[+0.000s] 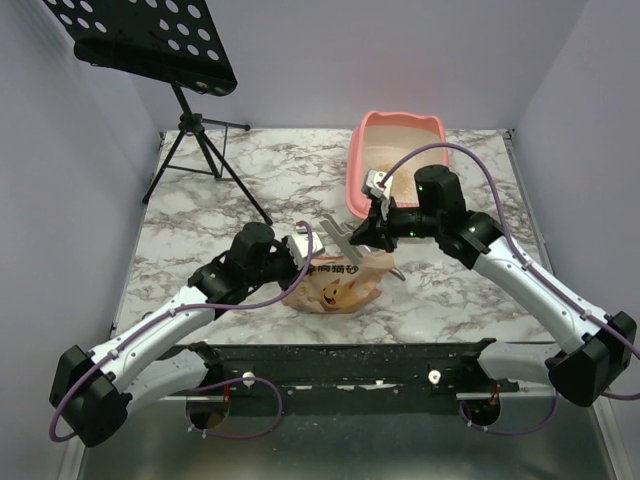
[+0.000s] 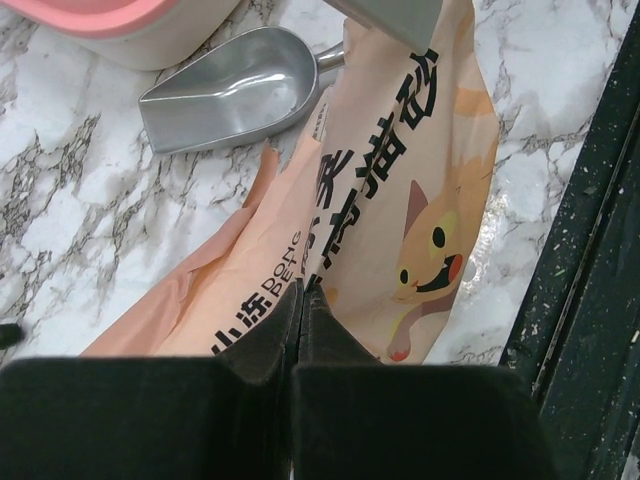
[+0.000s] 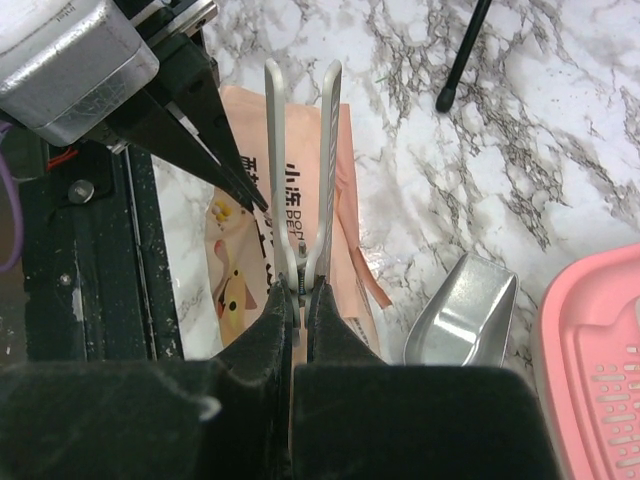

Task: Fill the litter box with clean litter

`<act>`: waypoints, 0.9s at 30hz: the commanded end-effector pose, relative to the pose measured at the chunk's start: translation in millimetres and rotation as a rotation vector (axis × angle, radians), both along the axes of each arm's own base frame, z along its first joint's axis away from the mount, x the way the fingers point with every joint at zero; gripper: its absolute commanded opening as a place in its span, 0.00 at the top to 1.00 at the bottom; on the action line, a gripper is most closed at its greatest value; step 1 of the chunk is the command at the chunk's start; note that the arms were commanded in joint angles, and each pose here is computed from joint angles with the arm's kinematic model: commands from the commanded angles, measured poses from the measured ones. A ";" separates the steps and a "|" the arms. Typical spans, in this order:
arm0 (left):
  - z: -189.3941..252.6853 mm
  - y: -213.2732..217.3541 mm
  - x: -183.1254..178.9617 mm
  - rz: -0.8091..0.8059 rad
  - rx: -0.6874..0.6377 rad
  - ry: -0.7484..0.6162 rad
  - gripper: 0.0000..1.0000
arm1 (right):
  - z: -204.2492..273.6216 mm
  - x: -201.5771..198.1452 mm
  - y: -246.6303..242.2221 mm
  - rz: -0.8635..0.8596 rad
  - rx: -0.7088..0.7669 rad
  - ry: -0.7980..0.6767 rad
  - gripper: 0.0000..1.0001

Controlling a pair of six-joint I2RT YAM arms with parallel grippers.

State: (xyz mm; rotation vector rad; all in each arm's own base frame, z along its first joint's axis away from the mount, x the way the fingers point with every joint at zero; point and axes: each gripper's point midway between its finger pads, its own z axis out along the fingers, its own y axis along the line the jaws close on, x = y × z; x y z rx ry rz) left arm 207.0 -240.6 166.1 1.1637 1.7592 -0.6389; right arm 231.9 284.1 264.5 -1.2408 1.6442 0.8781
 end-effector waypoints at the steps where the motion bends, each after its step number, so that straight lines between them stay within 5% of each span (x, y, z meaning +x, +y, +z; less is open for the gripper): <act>1: 9.0 0.8 9.1 0.042 -0.005 -0.033 1.00 | -8.5 -3.9 2.3 0.047 -0.022 0.002 1.00; 12: 12.4 6.8 34.9 0.188 0.019 -0.028 1.00 | -45.3 -8.7 -4.2 0.056 -0.113 0.087 1.00; 27: 34.1 16.0 40.5 0.305 -0.066 -0.043 1.00 | -82.3 0.0 -38.7 0.021 -0.419 0.098 1.00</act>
